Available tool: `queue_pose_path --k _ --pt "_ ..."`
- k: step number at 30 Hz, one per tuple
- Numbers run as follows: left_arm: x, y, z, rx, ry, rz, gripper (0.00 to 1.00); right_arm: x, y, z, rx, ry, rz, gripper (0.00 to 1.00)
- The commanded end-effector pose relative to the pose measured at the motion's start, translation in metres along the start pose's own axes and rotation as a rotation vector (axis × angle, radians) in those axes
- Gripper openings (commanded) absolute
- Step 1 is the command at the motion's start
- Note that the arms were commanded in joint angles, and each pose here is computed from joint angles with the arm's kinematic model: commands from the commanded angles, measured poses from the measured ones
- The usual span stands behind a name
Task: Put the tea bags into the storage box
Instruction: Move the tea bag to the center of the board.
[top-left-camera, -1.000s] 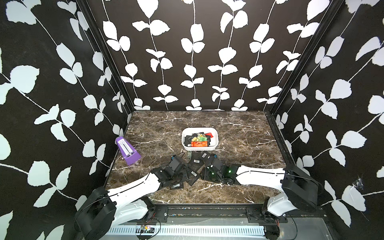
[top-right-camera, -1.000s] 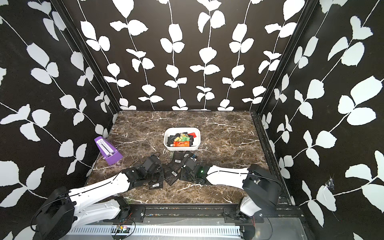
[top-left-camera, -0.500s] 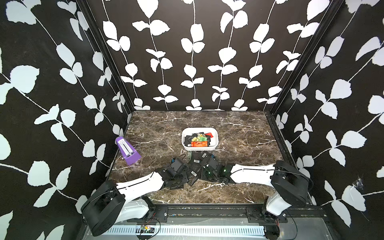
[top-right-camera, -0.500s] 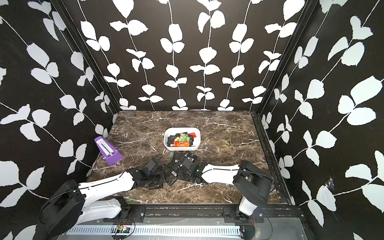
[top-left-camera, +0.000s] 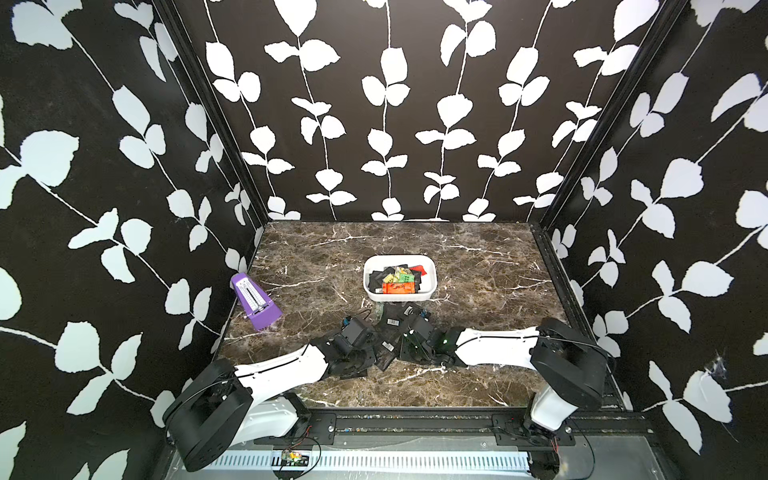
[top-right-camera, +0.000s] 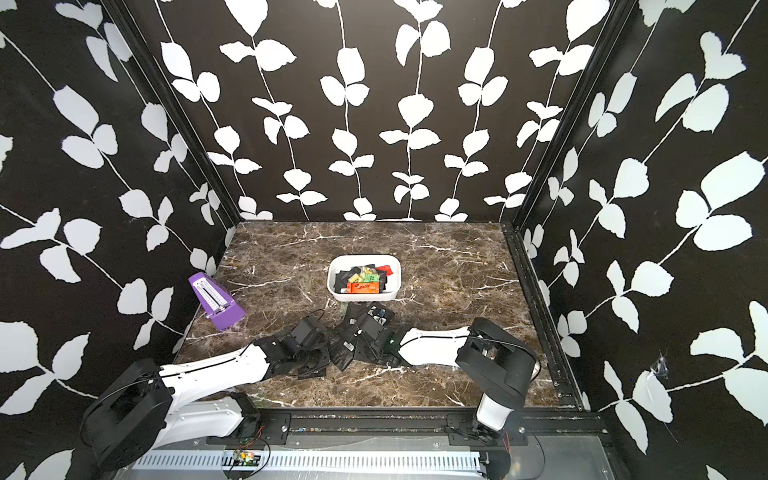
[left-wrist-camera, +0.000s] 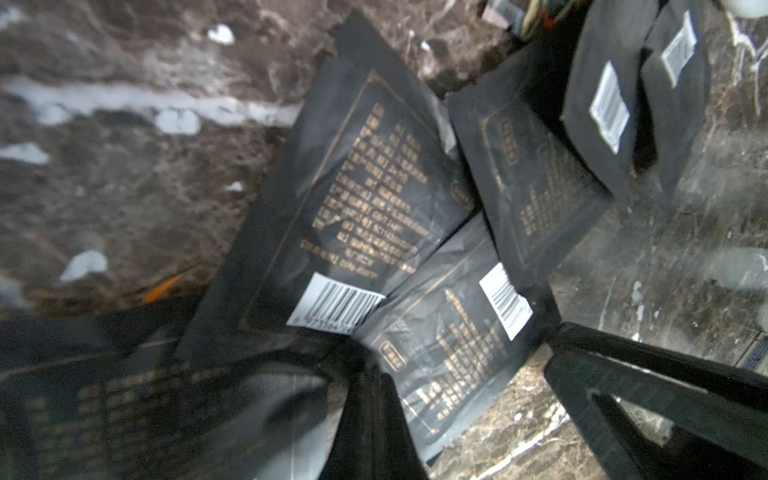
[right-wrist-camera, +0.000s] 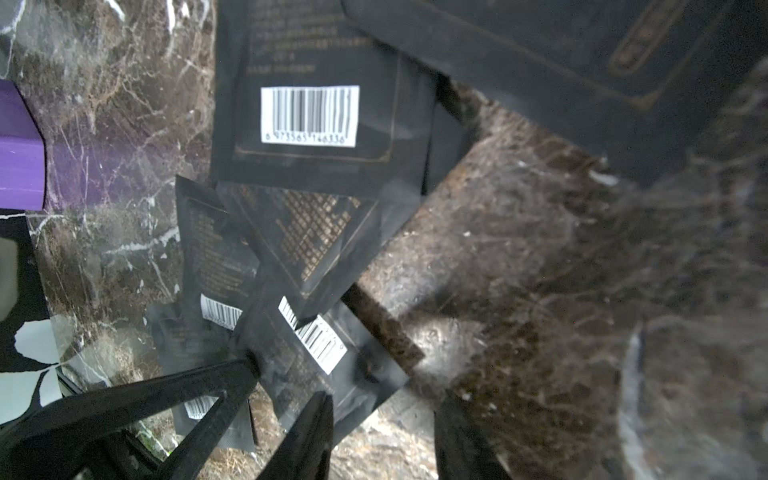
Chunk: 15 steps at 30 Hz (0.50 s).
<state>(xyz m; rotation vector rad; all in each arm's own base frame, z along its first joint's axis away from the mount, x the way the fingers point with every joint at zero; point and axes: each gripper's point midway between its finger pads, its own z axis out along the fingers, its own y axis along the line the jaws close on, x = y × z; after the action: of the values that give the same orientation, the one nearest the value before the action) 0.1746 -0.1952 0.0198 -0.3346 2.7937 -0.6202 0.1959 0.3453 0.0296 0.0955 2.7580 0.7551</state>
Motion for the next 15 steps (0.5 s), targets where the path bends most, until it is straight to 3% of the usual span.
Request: queue_pose_path --k 1,15 --pt "0.012 0.025 0.003 -0.075 0.036 -0.001 0.00 -0.008 0.013 0.003 -0.028 -0.034 -0.010 0.40" --pt "0.015 0.030 0.002 -0.079 0.035 -0.001 0.00 -0.005 0.003 0.019 -0.019 -0.042 0.013 0.32"
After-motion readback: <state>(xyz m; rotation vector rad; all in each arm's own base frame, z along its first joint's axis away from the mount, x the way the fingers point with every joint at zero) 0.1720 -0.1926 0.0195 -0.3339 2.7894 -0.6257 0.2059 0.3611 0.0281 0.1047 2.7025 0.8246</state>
